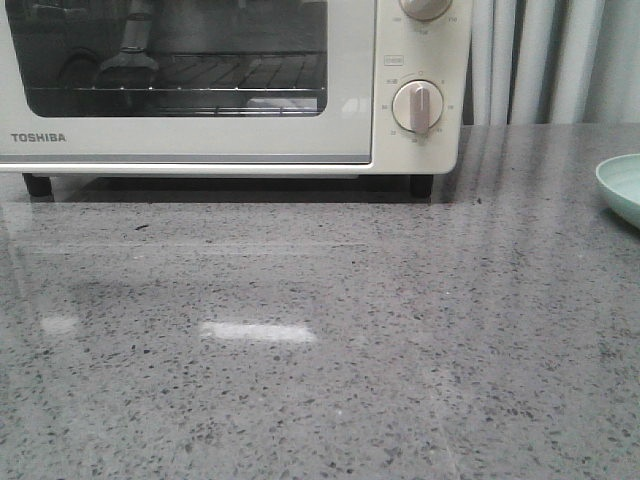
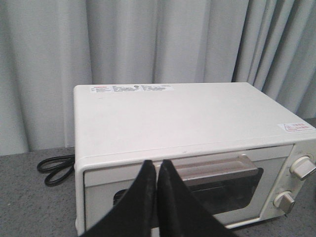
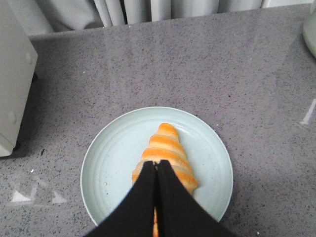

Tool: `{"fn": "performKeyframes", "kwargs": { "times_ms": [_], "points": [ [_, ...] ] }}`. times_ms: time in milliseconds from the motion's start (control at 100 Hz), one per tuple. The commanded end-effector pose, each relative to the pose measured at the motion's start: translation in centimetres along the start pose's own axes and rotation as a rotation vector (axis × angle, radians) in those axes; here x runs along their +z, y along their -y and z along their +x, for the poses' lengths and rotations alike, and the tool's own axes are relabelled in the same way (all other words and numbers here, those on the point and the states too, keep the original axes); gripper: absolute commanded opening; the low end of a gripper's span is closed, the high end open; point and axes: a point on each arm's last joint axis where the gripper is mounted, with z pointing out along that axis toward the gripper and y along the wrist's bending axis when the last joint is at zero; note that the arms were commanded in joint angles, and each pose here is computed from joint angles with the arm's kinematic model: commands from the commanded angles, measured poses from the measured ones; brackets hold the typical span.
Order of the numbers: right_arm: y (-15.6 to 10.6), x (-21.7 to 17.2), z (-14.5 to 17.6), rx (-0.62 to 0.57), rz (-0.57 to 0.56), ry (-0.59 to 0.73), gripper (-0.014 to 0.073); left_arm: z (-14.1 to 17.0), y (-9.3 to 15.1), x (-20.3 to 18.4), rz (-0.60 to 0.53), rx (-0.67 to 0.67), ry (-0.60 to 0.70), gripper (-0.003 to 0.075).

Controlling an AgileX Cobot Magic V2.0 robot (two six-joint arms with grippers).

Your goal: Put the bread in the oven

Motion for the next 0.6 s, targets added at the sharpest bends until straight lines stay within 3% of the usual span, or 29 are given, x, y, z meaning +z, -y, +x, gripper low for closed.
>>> {"fn": "performKeyframes", "kwargs": {
  "times_ms": [0, 270, 590],
  "points": [
    [-0.1, -0.9, -1.7, -0.015, -0.011, 0.076, -0.0069, -2.2, 0.0, 1.1, 0.028, -0.022, 0.059, -0.0021],
    [-0.1, -1.3, -2.1, -0.012, -0.012, 0.082, -0.0069, -2.7, 0.1, 6.4, 0.21, -0.024, 0.006, -0.0021],
    [-0.1, -1.4, -2.1, -0.009, -0.015, 0.079, -0.0069, -1.2, 0.6, 10.9, 0.282, 0.026, -0.083, -0.0021]
  ]
}}
